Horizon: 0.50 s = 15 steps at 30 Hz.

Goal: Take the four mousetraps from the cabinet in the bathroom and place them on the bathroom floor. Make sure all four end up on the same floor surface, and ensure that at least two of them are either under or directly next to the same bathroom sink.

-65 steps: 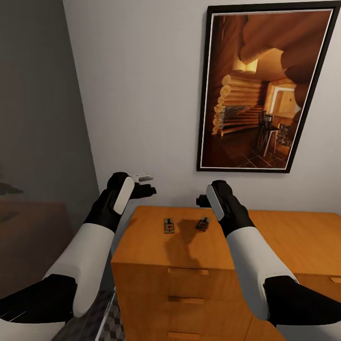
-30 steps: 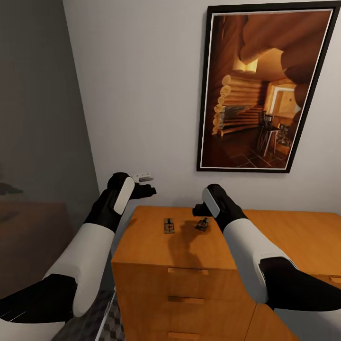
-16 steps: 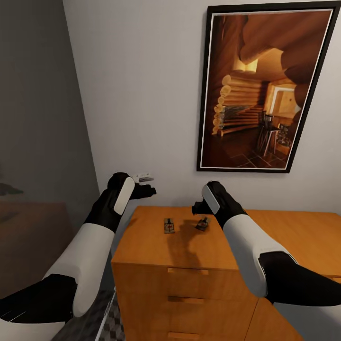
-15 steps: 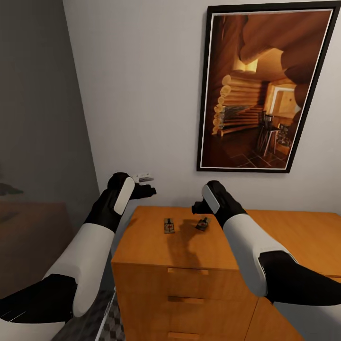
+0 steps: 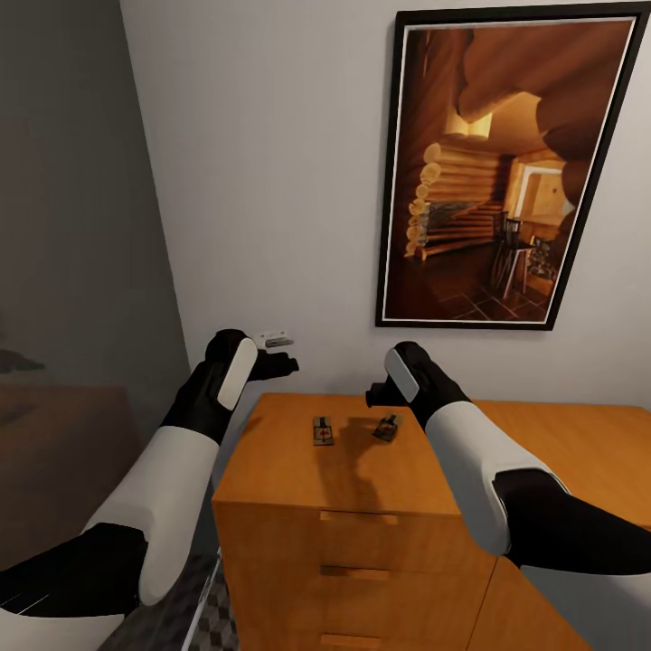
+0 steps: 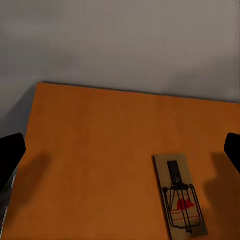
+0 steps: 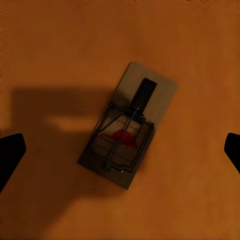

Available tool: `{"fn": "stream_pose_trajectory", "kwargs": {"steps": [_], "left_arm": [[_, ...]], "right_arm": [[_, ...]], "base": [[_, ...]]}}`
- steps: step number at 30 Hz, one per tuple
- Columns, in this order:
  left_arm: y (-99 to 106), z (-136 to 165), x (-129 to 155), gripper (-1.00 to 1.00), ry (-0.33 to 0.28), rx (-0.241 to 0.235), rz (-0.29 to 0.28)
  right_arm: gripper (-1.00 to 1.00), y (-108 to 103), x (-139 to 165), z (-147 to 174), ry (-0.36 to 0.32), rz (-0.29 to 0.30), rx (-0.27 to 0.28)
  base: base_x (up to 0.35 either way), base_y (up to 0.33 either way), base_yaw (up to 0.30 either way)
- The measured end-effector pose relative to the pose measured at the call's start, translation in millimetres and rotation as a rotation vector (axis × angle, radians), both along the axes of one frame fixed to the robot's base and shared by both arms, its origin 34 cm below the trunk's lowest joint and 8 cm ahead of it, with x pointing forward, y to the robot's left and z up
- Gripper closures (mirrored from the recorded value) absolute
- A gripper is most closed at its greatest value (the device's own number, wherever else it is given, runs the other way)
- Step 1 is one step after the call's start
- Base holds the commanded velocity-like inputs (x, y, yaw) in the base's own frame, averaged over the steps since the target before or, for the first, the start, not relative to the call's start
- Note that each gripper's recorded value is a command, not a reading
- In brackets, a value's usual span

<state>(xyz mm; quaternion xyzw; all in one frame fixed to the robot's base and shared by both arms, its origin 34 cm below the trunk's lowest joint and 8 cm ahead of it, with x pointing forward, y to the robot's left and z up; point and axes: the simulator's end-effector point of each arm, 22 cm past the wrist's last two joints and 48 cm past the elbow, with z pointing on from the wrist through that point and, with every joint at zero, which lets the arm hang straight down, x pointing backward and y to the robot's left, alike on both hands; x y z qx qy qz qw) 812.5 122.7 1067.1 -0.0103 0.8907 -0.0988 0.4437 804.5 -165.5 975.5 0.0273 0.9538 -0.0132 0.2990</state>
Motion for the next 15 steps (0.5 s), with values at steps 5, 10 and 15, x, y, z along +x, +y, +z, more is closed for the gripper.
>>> {"fn": "stream_pose_trajectory", "kwargs": {"steps": [5, 10, 15], "left_arm": [[0.3, 0.5, 0.0, -1.0, -0.001, 0.001, 0.0], [0.8, 1.5, 0.2, -1.0, -0.004, 0.003, 0.001], [1.3, 2.0, 0.1, -1.0, -0.005, 0.004, 0.002]], "right_arm": [[-1.0, 0.1, 0.1, 0.3, 0.001, 0.0, 0.0], [-1.0, 0.2, 0.1, 0.4, 0.002, 0.0, 0.0], [-1.0, 0.2, 0.0, 0.6, 0.001, 0.0, 0.0]], "base": [[0.0, 0.0, 0.0], [0.0, 0.0, 0.0], [0.086, 0.0, 0.0]]}}
